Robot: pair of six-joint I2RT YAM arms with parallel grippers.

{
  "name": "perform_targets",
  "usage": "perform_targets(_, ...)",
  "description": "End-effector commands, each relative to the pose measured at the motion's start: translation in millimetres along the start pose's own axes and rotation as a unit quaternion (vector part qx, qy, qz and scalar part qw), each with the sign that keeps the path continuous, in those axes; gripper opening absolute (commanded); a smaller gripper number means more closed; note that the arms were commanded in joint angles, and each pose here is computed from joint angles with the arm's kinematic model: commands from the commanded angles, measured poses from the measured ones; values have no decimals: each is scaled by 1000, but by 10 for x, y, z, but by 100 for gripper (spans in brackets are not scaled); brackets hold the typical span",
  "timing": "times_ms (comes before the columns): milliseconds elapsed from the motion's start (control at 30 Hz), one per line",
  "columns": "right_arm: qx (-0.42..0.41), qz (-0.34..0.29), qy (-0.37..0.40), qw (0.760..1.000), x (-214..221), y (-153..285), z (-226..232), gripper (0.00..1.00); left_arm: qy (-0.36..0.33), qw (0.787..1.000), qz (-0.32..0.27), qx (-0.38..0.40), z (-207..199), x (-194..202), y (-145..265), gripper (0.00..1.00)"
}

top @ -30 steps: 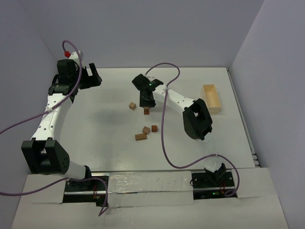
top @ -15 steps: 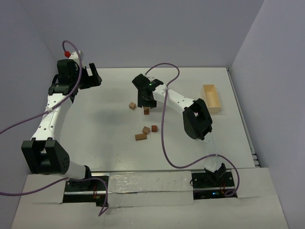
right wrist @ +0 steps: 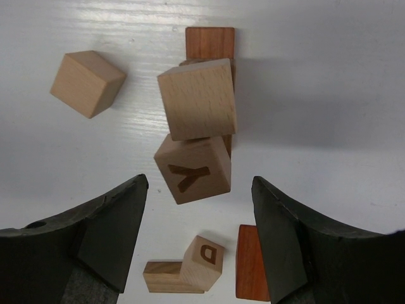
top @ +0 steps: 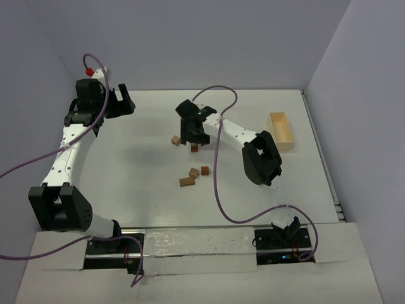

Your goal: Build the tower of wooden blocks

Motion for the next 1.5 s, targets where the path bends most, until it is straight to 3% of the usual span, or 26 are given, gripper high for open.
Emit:
perform_targets(0,0,-18,1,1000,-64,60,10,75,-12,999,-41,16,-72,-286,58,99)
perform_targets(967,18,-30,-12,999,-307,-112,-43,70,-16,999,-38,14,-50,-247,40,99)
perform_targets(1467,7,-34,-12,999,-362,-79,-18,60,-14,999,-36,14,-48,-226,28,99)
Point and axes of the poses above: each gripper's point midway between its finger pads, its own y axis back along the fingers, its own z axis along the line the jaws close on, x = y × z, the point moved 1 cm from there along y, back along the fingers, and after that the axes turned 3 degrees about y, right-handed, at the moved point
